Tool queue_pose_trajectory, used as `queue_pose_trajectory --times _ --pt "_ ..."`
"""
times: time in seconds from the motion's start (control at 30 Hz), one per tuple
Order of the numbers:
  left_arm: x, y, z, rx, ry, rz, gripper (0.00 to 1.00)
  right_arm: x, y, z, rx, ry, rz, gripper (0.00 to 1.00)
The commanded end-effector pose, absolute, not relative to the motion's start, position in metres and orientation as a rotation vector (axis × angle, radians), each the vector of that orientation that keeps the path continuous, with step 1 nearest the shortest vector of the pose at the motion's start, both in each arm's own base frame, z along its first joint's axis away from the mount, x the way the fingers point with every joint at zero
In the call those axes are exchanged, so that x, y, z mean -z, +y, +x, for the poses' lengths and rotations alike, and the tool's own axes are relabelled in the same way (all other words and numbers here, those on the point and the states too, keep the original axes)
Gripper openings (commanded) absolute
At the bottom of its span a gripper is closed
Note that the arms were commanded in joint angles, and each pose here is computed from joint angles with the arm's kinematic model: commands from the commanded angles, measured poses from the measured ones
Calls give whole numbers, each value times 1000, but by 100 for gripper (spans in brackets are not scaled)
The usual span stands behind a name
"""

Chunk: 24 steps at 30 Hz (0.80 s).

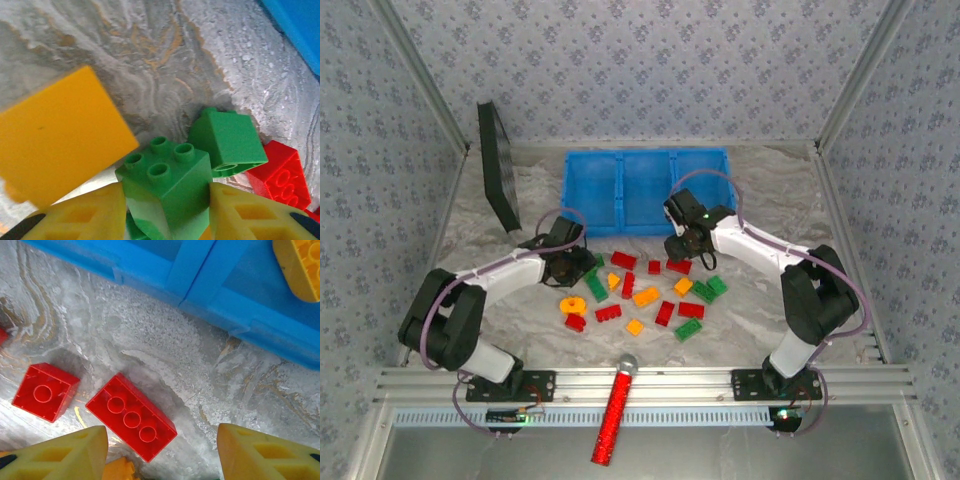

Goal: Sort the legos into containers by color
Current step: Pick up the lego from the center of the table.

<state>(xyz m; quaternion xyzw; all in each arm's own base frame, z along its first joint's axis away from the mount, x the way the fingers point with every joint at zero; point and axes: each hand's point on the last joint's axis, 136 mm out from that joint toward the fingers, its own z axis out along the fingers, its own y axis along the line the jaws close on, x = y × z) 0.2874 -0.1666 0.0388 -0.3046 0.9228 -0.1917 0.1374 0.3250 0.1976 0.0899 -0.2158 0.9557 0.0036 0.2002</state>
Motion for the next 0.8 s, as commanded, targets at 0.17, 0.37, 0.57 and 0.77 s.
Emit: queue_pose_trajectory --times 0.17,0.37,0.57,0.77 --pt "-1 -157 255 384 2837 -905 29 -85 186 320 8 2693 -578 61" --pt "-2 -155 249 355 2862 -885 24 -83 181 319 11 2695 -566 61" --pt "-26 -147 248 319 2833 -843 23 -84 179 320 7 2687 -554 61" --pt "-63 -138 255 299 2760 -793 25 -82 181 320 -7 2691 -555 61"
